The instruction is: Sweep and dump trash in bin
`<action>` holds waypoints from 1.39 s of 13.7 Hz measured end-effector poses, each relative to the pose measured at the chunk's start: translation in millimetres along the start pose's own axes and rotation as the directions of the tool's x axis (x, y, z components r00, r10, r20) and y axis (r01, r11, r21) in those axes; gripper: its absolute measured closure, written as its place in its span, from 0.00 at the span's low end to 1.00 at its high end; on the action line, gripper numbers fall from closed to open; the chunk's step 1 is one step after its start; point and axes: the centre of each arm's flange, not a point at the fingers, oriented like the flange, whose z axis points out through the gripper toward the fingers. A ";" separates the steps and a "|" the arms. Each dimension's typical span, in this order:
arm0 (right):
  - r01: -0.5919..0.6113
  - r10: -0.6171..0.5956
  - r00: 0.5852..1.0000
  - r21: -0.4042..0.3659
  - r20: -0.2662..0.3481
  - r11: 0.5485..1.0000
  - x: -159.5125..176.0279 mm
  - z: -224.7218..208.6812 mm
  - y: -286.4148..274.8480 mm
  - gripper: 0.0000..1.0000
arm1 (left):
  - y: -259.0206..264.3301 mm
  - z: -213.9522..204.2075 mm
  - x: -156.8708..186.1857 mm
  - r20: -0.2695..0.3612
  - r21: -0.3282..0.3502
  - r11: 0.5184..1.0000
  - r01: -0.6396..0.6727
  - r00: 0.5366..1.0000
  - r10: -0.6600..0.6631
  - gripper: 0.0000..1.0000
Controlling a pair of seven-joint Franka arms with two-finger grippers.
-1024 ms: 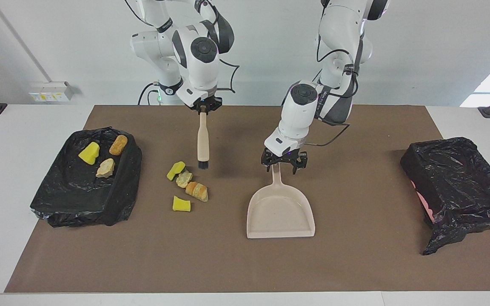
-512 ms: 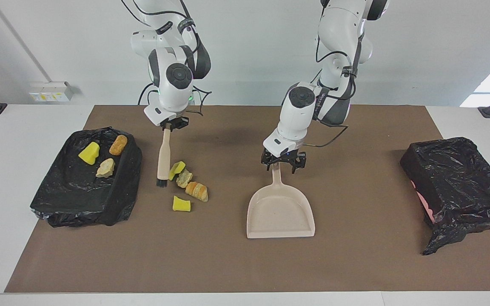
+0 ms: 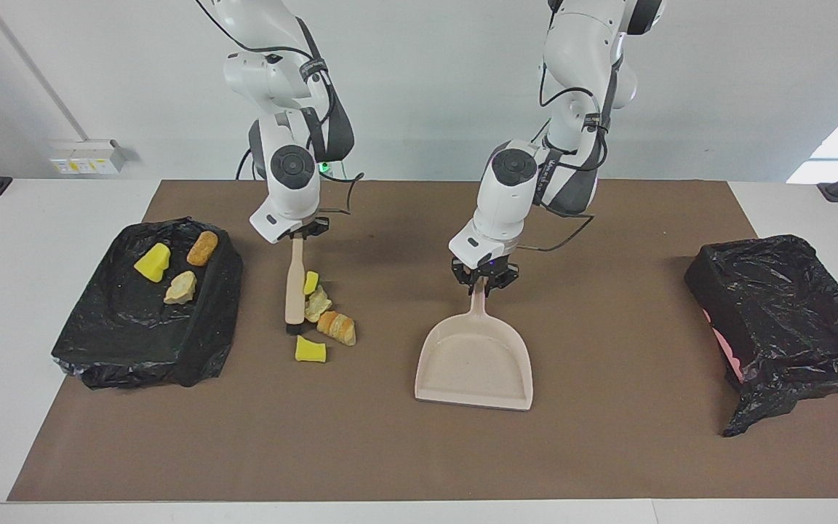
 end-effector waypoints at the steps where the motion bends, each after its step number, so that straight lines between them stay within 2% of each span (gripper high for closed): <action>1: -0.006 0.006 1.000 0.038 0.005 0.999 1.9 -3.4 -5.2 0.74 | -4.3 -3.7 0.3 0.007 0.009 1.000 -0.028 1.000 0.028 0.69; 3: -0.003 0.001 1.000 0.107 0.019 0.994 5.9 -7.3 -21.7 0.74 | -19.6 -17.8 -2.8 0.058 0.037 0.985 -0.169 0.984 0.167 0.69; 4: 0.012 -0.015 1.000 0.127 0.019 0.992 7.3 -11.9 -34.7 0.74 | -31.9 -28.6 -5.4 0.095 0.039 0.965 -0.259 0.962 0.255 0.69; 6: 0.045 -0.046 0.999 0.129 0.009 0.991 7.3 -33.7 -55.3 0.74 | -59.5 -51.4 -11.1 0.160 0.020 0.918 -0.397 0.907 0.389 0.69; 8: 0.026 -0.028 0.999 0.125 0.015 0.992 6.6 -70.7 -48.2 0.74 | -78.2 -64.6 -14.5 0.188 -0.006 0.868 -0.497 0.852 0.489 0.69; 9: 0.011 -0.013 1.000 0.109 0.021 0.994 6.2 -85.5 -34.5 0.74 | -84.0 -65.6 -13.8 0.189 -0.014 0.849 -0.529 0.832 0.521 0.69; 11: 0.015 -0.015 1.000 0.007 0.005 1.000 7.4 -91.4 -5.9 0.74 | -89.8 -61.6 -14.2 0.194 -0.038 0.790 -0.612 0.771 0.607 0.69; 13: 0.054 -0.056 0.998 -0.089 -0.014 0.995 14.2 -77.8 4.6 0.74 | -87.3 -60.2 -15.2 0.192 -0.056 0.732 -0.679 0.712 0.675 0.69; 16: 0.119 -0.141 0.987 -0.236 -0.080 0.964 45.3 -47.3 1.8 0.74 | -74.2 -55.2 -20.8 0.191 -0.065 0.695 -0.716 0.675 0.712 0.69; 19: 0.157 -0.181 0.980 -0.239 -0.080 0.958 75.0 -9.8 -3.5 0.74 | -52.7 -40.5 -35.9 0.209 -0.047 0.646 -0.762 0.625 0.752 0.69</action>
